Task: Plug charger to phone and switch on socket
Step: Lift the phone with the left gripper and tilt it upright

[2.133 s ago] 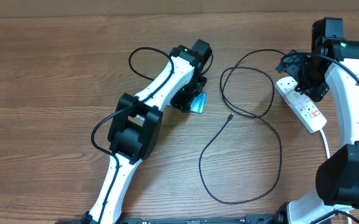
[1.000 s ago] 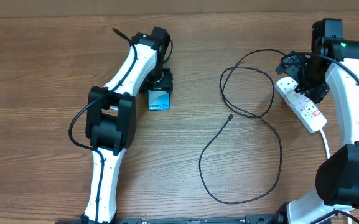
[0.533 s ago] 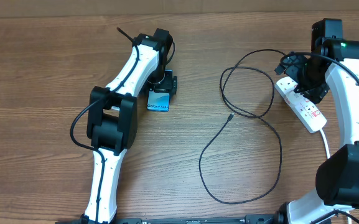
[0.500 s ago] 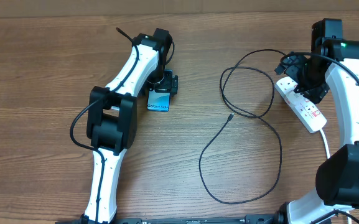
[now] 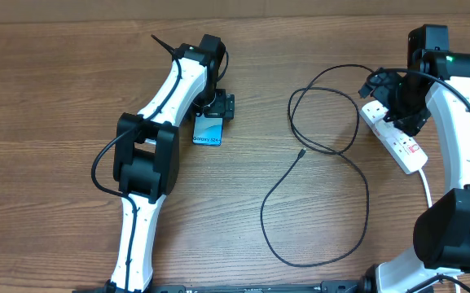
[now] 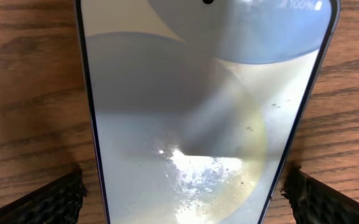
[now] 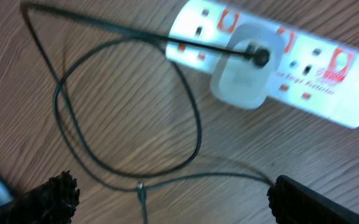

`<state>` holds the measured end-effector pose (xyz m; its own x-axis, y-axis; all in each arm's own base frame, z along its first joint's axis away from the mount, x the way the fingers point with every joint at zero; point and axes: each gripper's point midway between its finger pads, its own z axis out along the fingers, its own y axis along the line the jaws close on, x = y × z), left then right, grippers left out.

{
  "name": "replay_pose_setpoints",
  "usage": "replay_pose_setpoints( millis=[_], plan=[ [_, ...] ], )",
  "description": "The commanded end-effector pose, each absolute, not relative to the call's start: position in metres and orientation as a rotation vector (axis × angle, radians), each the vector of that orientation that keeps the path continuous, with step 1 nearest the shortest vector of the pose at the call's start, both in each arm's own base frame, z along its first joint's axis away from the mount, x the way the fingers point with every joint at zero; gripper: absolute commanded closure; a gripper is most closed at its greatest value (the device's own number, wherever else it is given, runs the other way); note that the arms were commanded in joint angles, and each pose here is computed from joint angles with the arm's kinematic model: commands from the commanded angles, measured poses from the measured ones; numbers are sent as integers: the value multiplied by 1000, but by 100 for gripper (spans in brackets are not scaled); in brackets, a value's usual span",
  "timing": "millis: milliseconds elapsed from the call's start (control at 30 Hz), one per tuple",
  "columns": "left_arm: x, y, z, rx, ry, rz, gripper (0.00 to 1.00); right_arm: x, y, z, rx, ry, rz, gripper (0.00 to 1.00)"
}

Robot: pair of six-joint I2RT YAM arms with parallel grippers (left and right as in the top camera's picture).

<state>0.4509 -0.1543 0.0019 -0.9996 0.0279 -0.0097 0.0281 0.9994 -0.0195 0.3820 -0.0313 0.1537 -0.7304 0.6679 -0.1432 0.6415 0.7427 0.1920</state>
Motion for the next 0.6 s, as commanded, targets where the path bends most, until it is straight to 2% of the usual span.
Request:
replay_pose_setpoints(
  millis=[0, 167, 300, 567],
  plan=[
    [439, -167, -18, 86, 3176, -44, 0, 388, -12, 165, 1017, 2738, 363, 0],
    [438, -166, -19, 112, 3163, 32, 1, 388, -1, 167, 1009, 2749, 449, 0],
    [440, -159, -19, 38, 3153, 101, 11, 386, -1, 166, 1014, 2757, 446, 0],
    [439, -158, -20, 34, 3157, 103, 11, 383, -1, 165, 1019, 2766, 445, 0]
  ],
)
